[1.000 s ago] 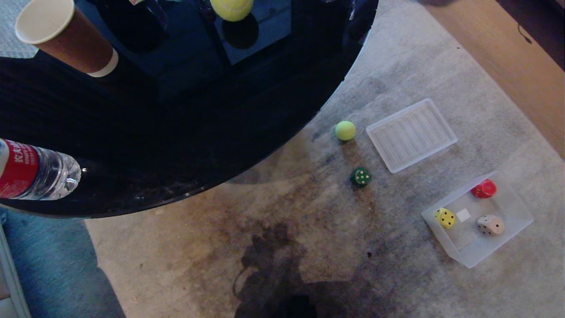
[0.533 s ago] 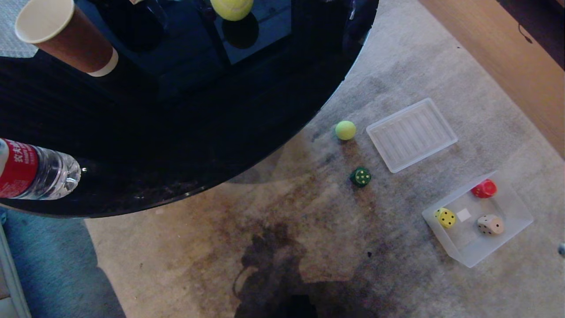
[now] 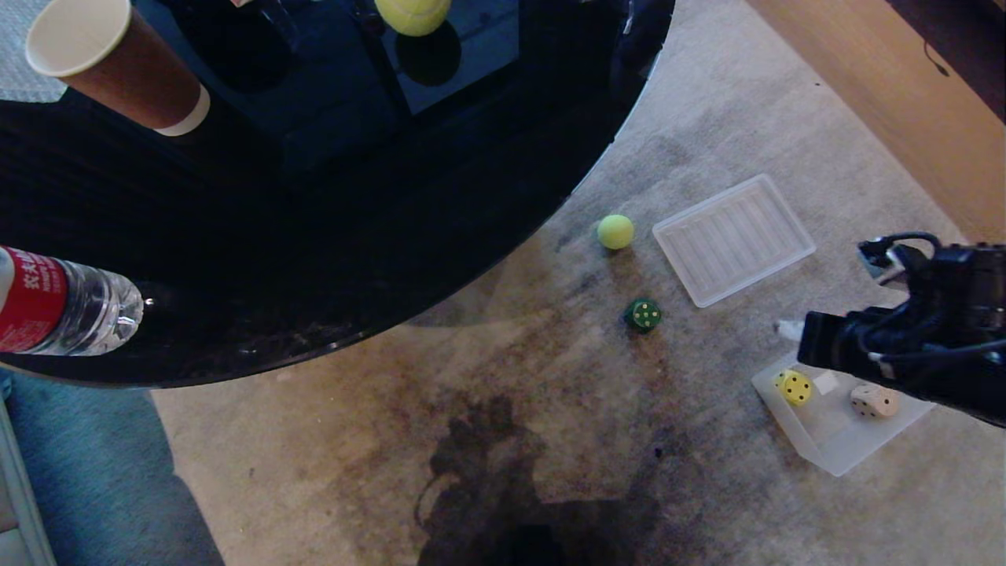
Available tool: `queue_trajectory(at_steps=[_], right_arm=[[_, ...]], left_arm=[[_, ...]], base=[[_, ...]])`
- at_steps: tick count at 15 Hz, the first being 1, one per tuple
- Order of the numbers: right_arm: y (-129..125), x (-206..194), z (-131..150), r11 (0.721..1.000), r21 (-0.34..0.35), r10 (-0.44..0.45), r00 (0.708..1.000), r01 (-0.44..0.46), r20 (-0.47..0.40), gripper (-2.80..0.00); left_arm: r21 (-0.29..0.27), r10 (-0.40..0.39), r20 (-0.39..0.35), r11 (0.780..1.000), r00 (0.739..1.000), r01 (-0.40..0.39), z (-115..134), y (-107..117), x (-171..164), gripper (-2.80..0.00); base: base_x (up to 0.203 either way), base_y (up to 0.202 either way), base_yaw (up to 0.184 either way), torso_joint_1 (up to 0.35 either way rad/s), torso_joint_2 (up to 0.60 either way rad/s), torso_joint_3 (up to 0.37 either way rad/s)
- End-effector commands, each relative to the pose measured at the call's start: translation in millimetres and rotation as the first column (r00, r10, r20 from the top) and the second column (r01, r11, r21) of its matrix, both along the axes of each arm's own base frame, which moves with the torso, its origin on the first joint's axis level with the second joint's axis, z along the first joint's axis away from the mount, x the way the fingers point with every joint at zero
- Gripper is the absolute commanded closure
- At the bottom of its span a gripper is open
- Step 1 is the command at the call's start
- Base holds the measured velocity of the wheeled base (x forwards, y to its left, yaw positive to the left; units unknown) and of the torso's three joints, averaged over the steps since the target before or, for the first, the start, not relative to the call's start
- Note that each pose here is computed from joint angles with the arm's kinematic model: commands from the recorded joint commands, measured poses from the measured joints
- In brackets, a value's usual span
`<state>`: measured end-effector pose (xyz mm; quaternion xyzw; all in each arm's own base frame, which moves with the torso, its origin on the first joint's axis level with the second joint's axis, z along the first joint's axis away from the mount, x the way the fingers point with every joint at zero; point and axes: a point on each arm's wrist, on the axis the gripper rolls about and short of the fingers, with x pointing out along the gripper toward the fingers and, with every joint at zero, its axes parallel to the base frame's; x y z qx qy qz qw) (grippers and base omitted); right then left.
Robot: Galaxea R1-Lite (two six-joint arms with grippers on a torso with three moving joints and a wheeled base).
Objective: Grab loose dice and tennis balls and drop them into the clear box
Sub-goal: Pick up toys out of the box
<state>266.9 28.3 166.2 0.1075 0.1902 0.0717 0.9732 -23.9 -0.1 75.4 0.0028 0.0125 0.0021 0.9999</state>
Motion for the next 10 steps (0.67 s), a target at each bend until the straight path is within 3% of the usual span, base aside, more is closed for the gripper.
queue_trajectory(at_steps=[1, 3, 4, 7, 10], right_arm=[[17.2, 49.1, -34.9, 0.999, 0.011, 0.042, 0.997, -0.042, -0.069, 0.00], [20.5, 57.5, -43.0, 0.995, 0.000, 0.101, 0.992, -0.101, -0.076, 0.00], [21.1, 61.4, -53.0, 0.992, -0.028, 0.117, 0.988, -0.120, -0.100, -2.80], [23.0, 80.5, -78.3, 0.967, -0.177, 0.160, 0.978, -0.183, -0.134, -2.80], [22.1, 98.7, -80.3, 0.955, -0.230, 0.164, 0.981, -0.185, -0.106, -2.80]], left_arm=[[0.000, 0.000, 0.000, 1.000, 1.000, 0.000, 0.0, 0.0, 0.0, 0.00], [0.000, 0.000, 0.000, 1.000, 1.000, 0.000, 0.0, 0.0, 0.0, 0.00], [0.000, 0.000, 0.000, 1.000, 1.000, 0.000, 0.0, 0.0, 0.0, 0.00], [0.000, 0.000, 0.000, 1.000, 1.000, 0.000, 0.0, 0.0, 0.0, 0.00], [0.002, 0.000, 0.000, 1.000, 1.000, 0.000, 0.0, 0.0, 0.0, 0.00]], base=[[0.000, 0.000, 0.000, 0.000, 0.00, 0.000], [0.000, 0.000, 0.000, 0.000, 0.00, 0.000], [0.000, 0.000, 0.000, 0.000, 0.00, 0.000], [0.000, 0.000, 0.000, 0.000, 0.00, 0.000], [0.000, 0.000, 0.000, 0.000, 0.00, 0.000]])
